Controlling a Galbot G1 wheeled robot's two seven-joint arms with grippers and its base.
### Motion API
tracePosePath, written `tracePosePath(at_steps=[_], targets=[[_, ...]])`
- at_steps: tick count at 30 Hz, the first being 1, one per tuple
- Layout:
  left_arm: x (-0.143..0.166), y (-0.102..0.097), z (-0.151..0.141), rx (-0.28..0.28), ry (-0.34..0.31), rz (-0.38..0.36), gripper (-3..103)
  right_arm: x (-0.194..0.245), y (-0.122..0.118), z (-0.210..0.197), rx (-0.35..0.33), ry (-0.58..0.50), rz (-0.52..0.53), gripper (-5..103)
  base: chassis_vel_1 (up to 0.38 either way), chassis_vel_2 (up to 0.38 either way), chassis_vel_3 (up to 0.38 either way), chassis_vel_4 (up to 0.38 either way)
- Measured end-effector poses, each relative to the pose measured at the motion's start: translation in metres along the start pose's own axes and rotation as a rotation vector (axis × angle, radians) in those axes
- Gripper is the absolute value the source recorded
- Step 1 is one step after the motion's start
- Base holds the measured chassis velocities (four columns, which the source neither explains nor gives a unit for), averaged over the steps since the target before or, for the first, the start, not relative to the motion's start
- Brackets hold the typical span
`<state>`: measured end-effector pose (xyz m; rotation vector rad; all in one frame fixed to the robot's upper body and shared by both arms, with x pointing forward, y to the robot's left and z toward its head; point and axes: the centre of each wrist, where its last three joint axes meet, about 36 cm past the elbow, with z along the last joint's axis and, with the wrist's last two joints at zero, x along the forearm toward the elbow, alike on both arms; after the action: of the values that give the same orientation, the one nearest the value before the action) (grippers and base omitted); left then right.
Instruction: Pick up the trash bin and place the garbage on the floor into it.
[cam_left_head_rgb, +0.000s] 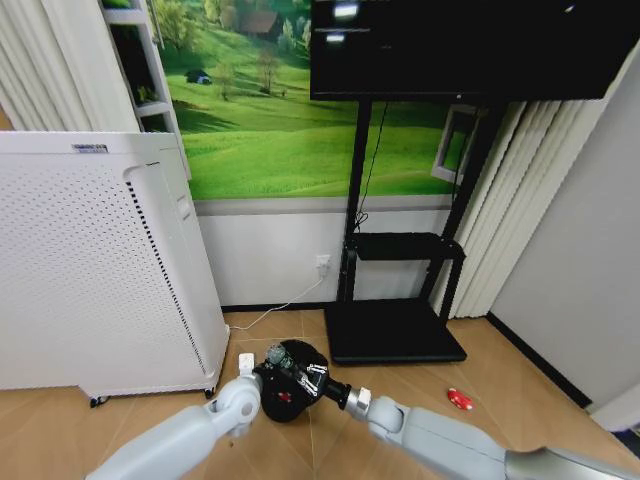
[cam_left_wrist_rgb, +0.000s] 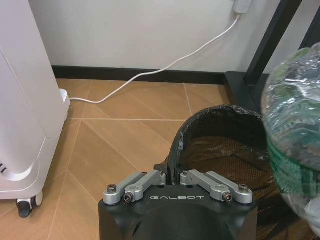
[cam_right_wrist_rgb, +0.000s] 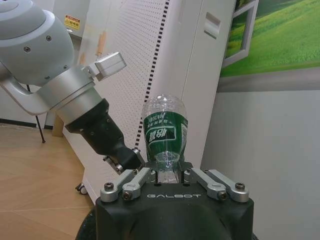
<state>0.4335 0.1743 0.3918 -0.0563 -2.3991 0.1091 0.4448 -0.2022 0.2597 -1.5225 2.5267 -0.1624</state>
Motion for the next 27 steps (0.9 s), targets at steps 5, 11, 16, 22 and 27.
tracePosePath(at_steps=[5, 11, 16, 22, 27], targets=[[0.005, 0.004, 0.004, -0.002, 0.005, 0.003, 7, 0.005, -0.001, 0.004, -0.001, 0.008, 0.006, 33, 0.0, 0.0, 0.0, 0.0], [0.012, 0.01, 0.007, -0.005, 0.0, 0.004, 7, 0.013, -0.001, 0.002, -0.013, 0.014, 0.03, 60, 0.0, 0.0, 0.0, 0.0], [0.015, 0.009, 0.008, -0.002, 0.0, 0.009, 7, 0.012, 0.0, 0.001, -0.01, 0.012, 0.035, 76, 0.0, 0.0, 0.0, 0.0], [0.018, 0.013, 0.011, -0.005, -0.003, -0.002, 7, 0.019, 0.0, 0.0, -0.005, 0.018, 0.047, 96, 0.0, 0.0, 0.0, 0.0], [0.019, 0.016, 0.015, -0.002, -0.003, -0.009, 7, 0.024, 0.001, -0.001, -0.004, 0.02, 0.056, 100, 0.0, 0.0, 0.0, 0.0]])
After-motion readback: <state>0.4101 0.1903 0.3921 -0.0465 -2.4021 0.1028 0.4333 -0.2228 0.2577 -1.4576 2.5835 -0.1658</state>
